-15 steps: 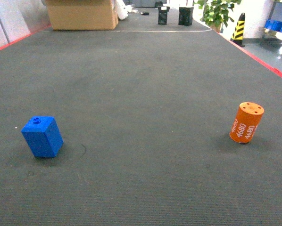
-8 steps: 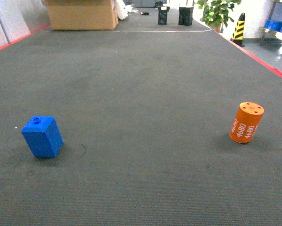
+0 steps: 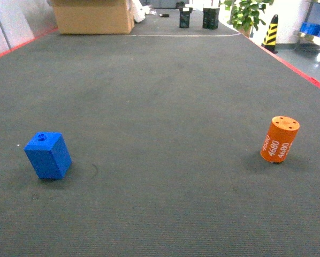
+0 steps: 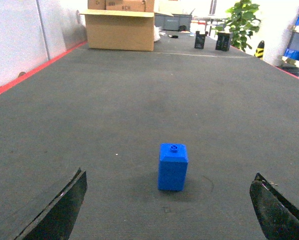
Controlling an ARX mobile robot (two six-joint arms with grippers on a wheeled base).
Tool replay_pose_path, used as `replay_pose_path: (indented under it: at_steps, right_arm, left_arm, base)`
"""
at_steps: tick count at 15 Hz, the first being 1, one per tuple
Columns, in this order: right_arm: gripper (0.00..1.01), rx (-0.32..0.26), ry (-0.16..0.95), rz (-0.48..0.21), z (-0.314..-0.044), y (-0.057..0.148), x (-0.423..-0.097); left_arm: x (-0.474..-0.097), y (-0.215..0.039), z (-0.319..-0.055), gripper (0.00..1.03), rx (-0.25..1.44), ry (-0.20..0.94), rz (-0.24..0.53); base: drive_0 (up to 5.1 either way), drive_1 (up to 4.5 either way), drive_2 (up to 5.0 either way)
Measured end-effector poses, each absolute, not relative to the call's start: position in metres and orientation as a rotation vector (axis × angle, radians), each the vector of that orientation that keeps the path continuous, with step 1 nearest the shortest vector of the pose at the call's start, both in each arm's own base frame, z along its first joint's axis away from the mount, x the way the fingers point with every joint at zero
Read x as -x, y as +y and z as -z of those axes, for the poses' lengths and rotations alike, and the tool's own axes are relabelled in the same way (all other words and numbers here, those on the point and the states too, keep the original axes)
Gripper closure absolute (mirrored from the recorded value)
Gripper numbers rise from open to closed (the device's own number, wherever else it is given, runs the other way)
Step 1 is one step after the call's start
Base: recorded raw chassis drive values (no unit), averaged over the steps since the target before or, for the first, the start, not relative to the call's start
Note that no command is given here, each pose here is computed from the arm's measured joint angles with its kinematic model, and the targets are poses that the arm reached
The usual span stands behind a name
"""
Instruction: Sort blue parts and orange caps into right shelf containers
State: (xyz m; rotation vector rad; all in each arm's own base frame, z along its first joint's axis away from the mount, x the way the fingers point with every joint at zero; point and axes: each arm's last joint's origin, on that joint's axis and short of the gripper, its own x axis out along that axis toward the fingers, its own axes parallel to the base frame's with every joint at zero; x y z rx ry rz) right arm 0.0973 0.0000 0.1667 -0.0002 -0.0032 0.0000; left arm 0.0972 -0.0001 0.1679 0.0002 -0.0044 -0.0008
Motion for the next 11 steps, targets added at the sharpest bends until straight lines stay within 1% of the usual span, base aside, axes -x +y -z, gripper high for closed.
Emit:
replay_pose_path:
  at_steps: [9, 10, 11]
  right_arm:
    - [0.03, 0.0, -0.003, 0.0, -0.1667, 0.0, -0.0973]
    - [0.03, 0.028, 0.097, 0.037, -0.1643, 0.0006, -0.0972]
    - [0.03, 0.05, 0.233, 0.072, -0.1639, 0.0011, -0.1059]
  left_arm:
    - [-0.0972, -0.0001, -0.1679, 0.05, 0.0, -0.004, 0.001]
    - [-0.0972, -0.0001, -0.1678, 0.05, 0.0, -0.004, 0.001]
    - [-0.0972, -0.0001, -0.1679, 0.05, 0.0, -0.004, 0.001]
  base:
    - [0.0, 0.0, 0.0]
    - [0.0, 0.0, 0.0]
    - [0.0, 0.0, 0.0]
